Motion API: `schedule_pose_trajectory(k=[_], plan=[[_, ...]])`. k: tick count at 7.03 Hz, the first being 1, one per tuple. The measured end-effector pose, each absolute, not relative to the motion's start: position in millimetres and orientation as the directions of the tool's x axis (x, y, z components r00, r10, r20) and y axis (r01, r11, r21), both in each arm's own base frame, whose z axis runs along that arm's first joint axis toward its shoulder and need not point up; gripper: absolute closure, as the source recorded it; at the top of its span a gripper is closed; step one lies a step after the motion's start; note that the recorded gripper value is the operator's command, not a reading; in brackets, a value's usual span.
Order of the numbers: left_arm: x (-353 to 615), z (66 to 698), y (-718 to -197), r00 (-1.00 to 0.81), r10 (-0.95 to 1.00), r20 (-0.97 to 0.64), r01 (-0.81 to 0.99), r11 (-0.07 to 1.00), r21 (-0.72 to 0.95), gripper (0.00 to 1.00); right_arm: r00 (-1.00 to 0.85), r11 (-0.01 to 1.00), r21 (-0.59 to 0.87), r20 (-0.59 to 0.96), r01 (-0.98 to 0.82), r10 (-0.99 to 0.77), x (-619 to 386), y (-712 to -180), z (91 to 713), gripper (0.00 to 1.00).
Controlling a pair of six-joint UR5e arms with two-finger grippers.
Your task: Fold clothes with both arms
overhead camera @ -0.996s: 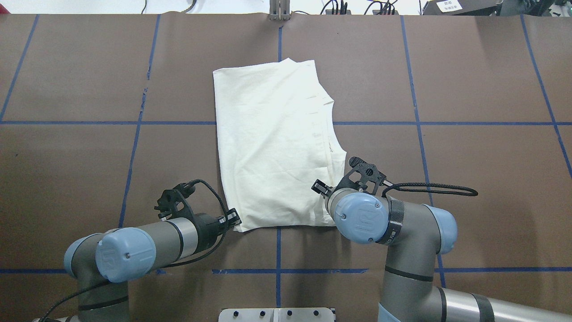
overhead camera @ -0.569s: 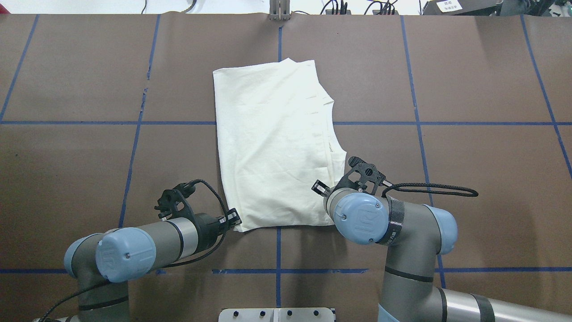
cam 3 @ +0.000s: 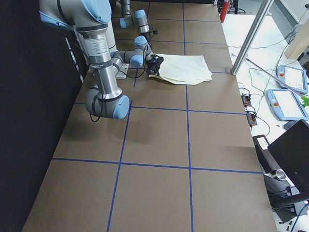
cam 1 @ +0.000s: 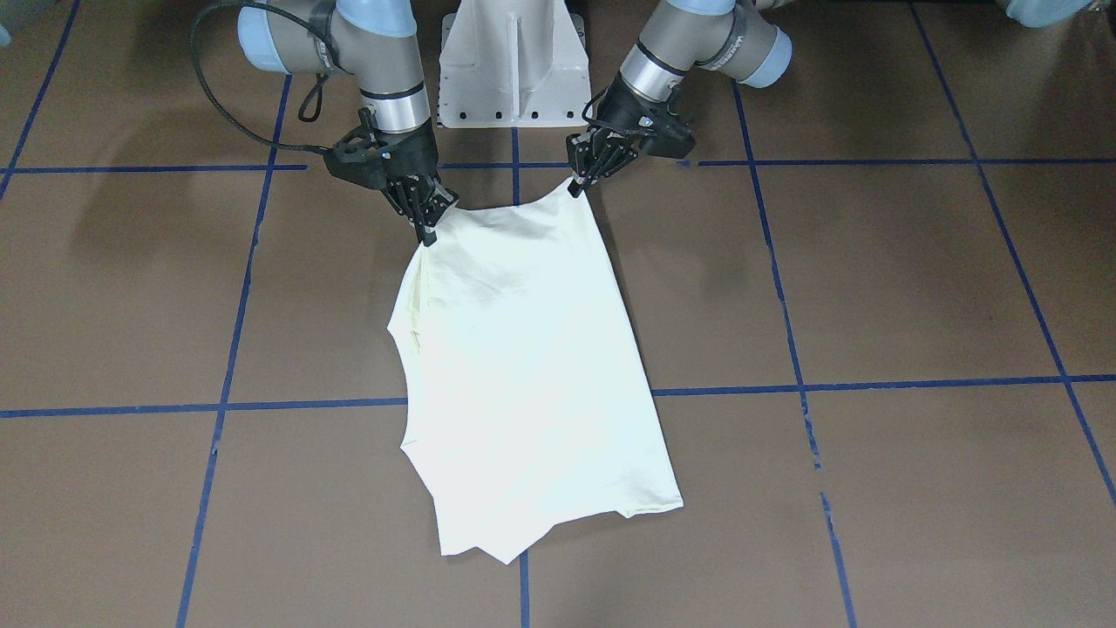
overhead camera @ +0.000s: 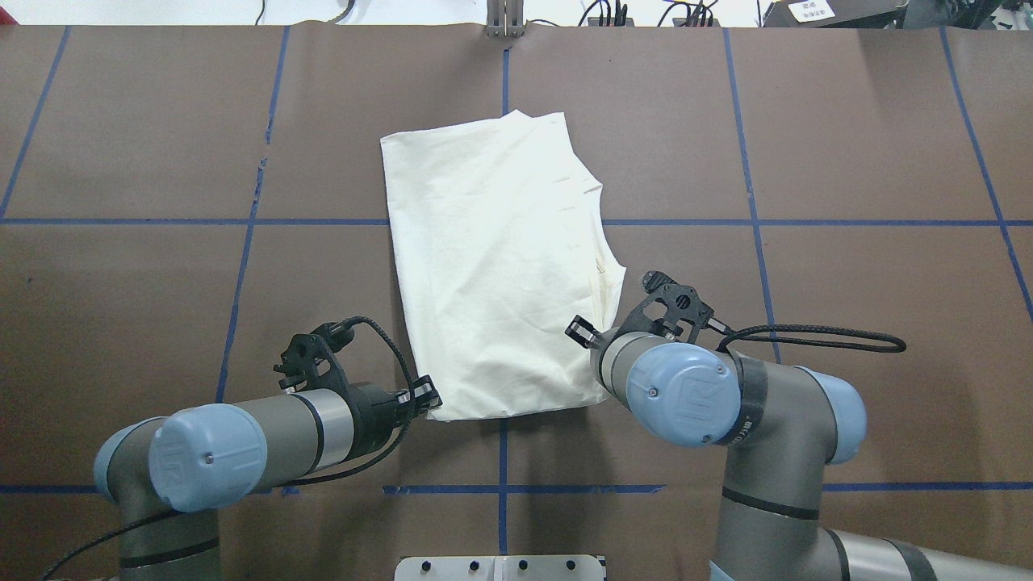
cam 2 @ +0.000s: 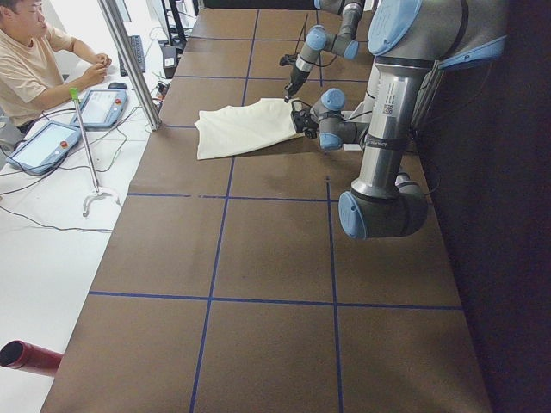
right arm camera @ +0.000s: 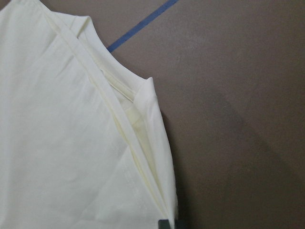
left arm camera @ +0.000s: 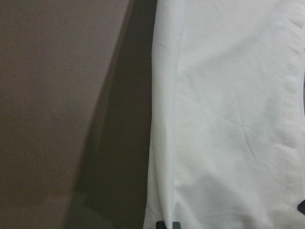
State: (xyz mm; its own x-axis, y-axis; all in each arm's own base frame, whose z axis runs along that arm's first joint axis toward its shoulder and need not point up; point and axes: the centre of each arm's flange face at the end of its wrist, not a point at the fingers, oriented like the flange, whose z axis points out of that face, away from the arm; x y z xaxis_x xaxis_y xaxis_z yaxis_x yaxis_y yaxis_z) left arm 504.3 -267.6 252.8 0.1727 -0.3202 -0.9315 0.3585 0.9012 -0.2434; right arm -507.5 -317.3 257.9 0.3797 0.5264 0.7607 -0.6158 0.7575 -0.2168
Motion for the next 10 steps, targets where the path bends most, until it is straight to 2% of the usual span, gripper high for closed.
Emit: schedule_pose_trajectory(k=[3,5,8,10], plan=[[402.3,149.5,-233.8,0.237,-0.321,-0.917,0.291,0.924,-0.248,1.00,0.370,0.764,-0.267,0.751,-0.587,0.547,-437.1,-265.1,201.3,1.00],[391.9,128.2,-237.2,0.297,-0.307,-0.904,0.301,0.929,-0.216,1.00,0.395,0.769,-0.262,0.735,-0.584,0.551,-440.9,-256.5,196.8,1.00],[391.0,140.6,-323.9,0.405,-0.208,-0.890,0.384,0.923,-0.041,1.00,0.395,0.731,-0.216,0.725,-0.647,0.564,-468.1,-316.1,187.7,1.00],[406.0,164.6,-385.8,0.456,-0.195,-0.868,0.418,0.908,0.016,1.00,0.386,0.699,-0.191,0.720,-0.689,0.577,-494.3,-367.1,190.5,1.00]])
